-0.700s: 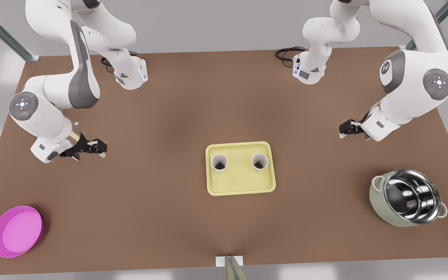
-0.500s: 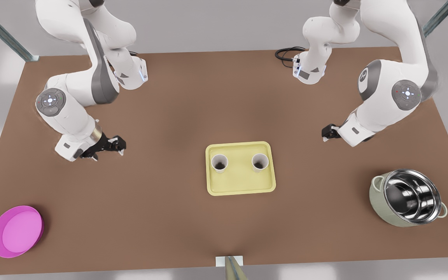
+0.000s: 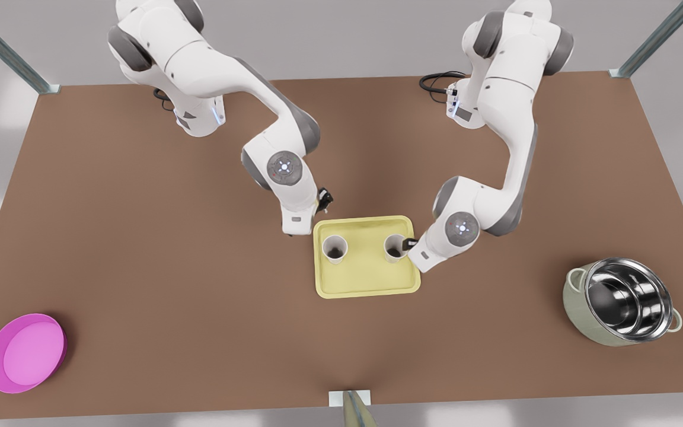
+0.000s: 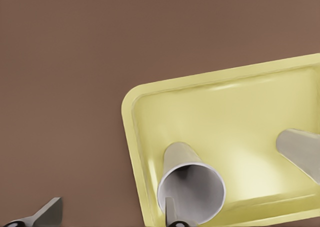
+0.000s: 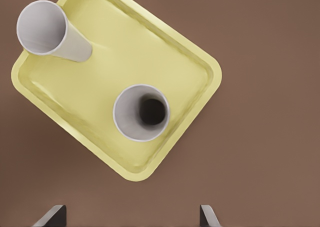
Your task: Use the left arm to pick up the white IKEA cup from the tray and place it on the middle-left position; use the right arm to pick up the white IKEA cup from the tray and place it on the middle-right position
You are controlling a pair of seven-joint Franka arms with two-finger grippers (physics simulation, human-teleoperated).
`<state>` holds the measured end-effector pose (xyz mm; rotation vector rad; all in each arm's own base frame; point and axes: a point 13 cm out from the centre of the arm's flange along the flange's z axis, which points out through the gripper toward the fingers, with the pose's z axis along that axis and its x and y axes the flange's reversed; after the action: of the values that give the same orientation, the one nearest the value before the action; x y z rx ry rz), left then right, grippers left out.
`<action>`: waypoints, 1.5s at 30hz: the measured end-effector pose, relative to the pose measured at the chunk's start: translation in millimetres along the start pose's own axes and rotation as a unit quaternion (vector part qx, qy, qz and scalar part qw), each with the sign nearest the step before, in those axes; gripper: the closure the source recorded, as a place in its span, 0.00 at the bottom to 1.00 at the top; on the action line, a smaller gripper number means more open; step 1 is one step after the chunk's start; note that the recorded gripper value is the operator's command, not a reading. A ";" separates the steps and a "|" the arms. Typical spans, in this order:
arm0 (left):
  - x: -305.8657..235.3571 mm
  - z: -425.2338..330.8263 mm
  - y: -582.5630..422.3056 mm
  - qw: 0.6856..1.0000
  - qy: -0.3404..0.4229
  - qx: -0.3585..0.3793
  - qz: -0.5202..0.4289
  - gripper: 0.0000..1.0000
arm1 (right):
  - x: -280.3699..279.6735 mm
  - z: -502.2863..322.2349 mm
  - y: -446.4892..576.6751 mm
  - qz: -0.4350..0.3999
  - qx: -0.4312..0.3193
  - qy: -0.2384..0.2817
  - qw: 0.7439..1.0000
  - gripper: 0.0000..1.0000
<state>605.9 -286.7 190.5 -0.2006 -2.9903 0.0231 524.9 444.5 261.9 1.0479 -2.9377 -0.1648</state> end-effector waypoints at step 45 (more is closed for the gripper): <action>-66.1 -20.8 87.1 0.981 -0.118 -0.030 -0.151 0.77 | -55.4 125.6 -35.2 0.192 -0.021 -0.085 0.978 0.00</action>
<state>685.2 -209.2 199.4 0.2691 -3.2241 -0.0808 583.5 464.0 134.3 0.4650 -3.2001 -0.3204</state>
